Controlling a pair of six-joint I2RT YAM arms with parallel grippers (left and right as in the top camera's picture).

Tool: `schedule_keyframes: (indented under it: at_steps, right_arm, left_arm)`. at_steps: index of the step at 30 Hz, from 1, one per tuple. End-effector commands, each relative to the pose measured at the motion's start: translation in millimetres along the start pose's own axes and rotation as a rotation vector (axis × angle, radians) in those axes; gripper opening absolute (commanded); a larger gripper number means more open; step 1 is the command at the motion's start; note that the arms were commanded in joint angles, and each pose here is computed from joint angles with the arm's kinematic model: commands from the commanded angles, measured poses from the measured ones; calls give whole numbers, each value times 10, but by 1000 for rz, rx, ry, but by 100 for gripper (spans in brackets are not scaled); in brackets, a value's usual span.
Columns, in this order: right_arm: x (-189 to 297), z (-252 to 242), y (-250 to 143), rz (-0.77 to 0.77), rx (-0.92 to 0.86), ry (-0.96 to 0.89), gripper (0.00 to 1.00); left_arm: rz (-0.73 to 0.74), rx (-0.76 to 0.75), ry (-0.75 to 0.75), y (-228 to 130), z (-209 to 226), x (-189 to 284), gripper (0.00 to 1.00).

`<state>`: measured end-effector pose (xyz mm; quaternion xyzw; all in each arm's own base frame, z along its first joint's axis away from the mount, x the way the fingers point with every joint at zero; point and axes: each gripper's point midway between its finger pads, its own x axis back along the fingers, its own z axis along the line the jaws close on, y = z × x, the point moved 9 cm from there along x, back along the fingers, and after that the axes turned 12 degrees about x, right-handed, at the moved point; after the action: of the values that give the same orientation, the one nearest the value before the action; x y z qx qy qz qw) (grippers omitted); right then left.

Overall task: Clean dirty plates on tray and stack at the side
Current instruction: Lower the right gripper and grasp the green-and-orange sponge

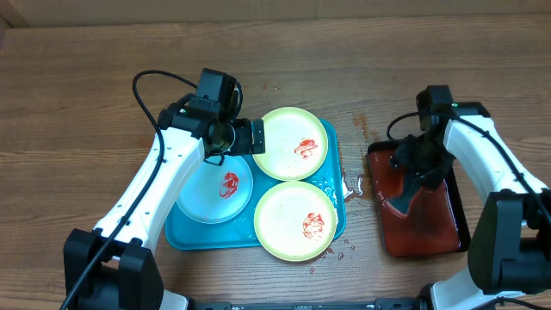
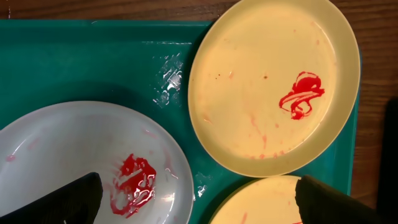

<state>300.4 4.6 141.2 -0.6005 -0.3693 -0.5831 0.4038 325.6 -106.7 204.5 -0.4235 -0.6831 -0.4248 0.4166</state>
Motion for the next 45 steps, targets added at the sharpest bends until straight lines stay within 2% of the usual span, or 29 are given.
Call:
schedule_keyframes:
  at_steps: [1,6,8,12,19,26,32,36,44,45]
  right_arm:
    - [254,31,75,-80,46,28,69]
    - [364,105,80,-115,178,115,68]
    - [390,104,70,-121,179,120,69]
    - [425,-1,5,-109,24,35,68]
    - [455,-49,-134,-73,-4,-37,68]
    - [200,-51,-270,-30,-83,-70,68]
    - [-151,-135,-437,25,-107,-91,59]
    - [-208,-142,-451,23,-106,-88,47]
    - [-293,-96,-390,-27,-102,-38,40]
    - [-326,-85,-390,-31,-102,-21,35]
  left_arm:
    - [-26,-15,-3,59,-30,38,100]
    - [-42,-17,-13,84,-46,39,100]
    - [-51,-18,-19,98,-53,40,100]
    - [-54,-19,-21,103,-56,40,100]
    - [-59,-17,-20,112,-53,42,100]
    - [-59,-18,-20,112,-53,42,99]
    - [-62,-18,-22,117,-56,42,100]
    - [-69,-19,-26,128,-63,41,100]
    - [-80,-21,-33,145,-74,42,100]
    - [-80,-21,-33,145,-74,43,100]
